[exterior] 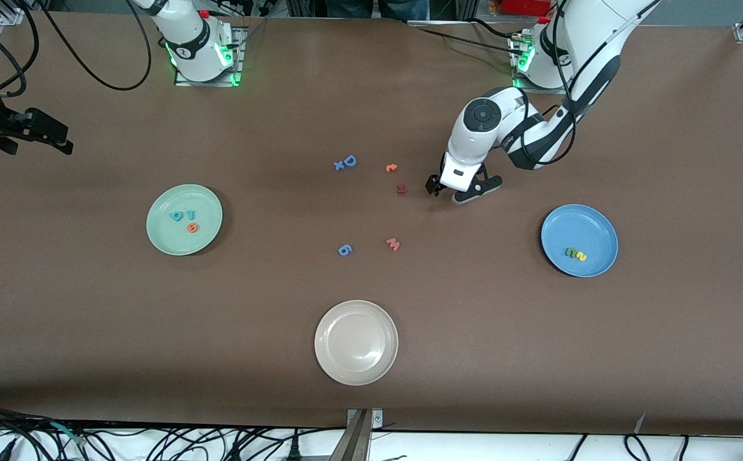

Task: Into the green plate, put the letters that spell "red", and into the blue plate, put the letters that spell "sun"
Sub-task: 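Reach the left gripper back to the yellow c among the letters, then lower the left gripper and grasp the yellow c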

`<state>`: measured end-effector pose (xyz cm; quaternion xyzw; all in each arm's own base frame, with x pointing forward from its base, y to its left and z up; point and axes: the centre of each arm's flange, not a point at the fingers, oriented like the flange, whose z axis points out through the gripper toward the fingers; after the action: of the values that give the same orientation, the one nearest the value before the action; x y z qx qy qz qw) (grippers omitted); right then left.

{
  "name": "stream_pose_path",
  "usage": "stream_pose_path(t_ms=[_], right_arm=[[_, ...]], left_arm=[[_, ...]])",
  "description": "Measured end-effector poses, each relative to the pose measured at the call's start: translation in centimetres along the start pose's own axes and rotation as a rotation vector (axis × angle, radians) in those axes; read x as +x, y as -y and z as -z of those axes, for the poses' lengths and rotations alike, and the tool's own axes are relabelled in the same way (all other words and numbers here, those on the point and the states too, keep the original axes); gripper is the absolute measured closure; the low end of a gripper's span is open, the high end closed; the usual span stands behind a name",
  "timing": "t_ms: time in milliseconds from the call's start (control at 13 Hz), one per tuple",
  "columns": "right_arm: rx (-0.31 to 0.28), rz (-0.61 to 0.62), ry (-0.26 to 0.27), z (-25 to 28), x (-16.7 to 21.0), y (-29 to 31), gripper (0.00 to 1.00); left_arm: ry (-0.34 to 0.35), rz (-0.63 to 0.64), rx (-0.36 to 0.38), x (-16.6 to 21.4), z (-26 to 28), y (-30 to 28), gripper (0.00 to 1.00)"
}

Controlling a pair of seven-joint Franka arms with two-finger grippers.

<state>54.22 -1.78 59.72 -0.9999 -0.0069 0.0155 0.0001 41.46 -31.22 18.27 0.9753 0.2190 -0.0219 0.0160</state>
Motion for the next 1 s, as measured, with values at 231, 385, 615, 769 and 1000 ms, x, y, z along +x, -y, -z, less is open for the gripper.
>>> stream_pose_path(t_ms=[231,385,615,769,1000], right_arm=[[0.000,0.000,0.000,0.0,0.0,0.0,0.00],[0.000,0.000,0.000,0.0,0.0,0.0,0.00],[0.000,0.000,0.000,0.0,0.0,0.0,0.00],[0.000,0.000,0.000,0.0,0.0,0.0,0.00],[0.000,0.000,0.000,0.0,0.0,0.0,0.00]], left_arm=[[-0.005,0.003,-0.011,-0.3,-0.8,0.2,0.01],[-0.014,0.016,-0.011,-0.6,-1.1,0.2,0.05],[-0.030,0.034,-0.005,-1.2,-1.8,0.4,0.21],[-0.058,0.044,-0.021,-1.6,-1.7,0.2,0.45],[-0.076,0.053,-0.027,-1.9,-1.7,0.1,0.55]])
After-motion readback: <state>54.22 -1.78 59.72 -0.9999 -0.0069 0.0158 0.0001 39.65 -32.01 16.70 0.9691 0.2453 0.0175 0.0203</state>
